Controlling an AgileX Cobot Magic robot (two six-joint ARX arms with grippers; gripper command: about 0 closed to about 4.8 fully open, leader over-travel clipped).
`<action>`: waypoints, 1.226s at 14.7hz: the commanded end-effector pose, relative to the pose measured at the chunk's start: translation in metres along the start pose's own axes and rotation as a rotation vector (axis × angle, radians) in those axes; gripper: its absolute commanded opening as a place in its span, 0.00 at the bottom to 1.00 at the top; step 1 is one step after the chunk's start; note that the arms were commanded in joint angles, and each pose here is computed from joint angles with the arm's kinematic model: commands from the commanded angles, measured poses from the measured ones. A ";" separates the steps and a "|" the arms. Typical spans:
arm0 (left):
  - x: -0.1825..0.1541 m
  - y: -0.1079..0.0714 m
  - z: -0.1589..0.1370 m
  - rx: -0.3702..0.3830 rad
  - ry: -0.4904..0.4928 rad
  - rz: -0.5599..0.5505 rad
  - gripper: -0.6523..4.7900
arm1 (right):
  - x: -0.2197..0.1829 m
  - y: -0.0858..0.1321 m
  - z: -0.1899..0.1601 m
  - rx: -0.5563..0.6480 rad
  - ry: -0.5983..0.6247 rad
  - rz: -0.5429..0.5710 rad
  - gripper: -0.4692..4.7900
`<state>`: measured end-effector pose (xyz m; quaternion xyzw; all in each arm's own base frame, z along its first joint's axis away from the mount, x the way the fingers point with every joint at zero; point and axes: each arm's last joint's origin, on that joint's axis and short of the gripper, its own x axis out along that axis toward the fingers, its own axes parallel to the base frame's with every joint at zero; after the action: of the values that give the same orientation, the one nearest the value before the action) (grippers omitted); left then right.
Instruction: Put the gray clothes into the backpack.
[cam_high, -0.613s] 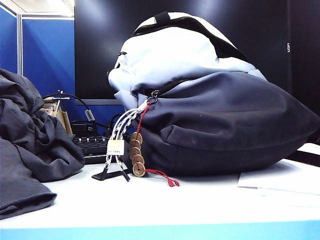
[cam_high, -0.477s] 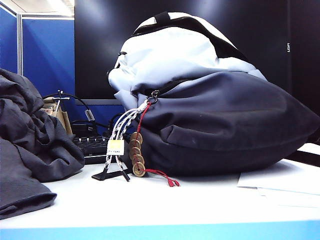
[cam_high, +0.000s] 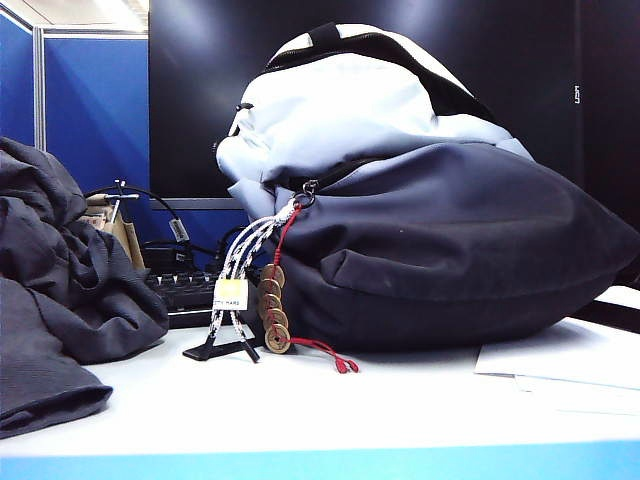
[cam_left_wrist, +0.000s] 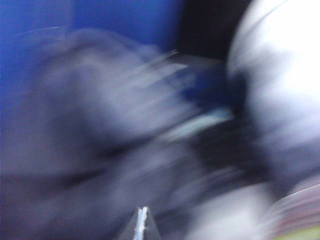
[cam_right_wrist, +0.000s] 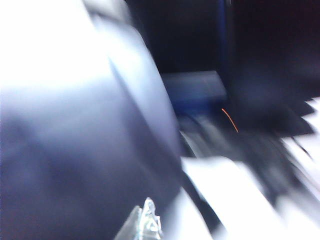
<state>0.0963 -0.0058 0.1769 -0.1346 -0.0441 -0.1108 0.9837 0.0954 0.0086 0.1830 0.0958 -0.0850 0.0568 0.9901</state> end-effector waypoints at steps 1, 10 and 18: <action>-0.016 -0.017 0.052 -0.281 -0.533 -0.215 0.12 | -0.009 0.006 0.039 0.114 -0.421 0.043 0.08; 0.039 -0.051 0.170 0.104 -0.226 -0.335 0.11 | 0.047 0.049 0.204 0.113 -0.321 0.487 0.08; 0.087 -0.024 0.116 0.138 0.185 0.047 0.11 | 0.287 0.134 0.165 0.099 0.361 0.746 0.70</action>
<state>0.1643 -0.0156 0.3063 -0.0550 0.0340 -0.1070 0.9922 0.3297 0.1313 0.4167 0.1290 0.0910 0.4508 0.8785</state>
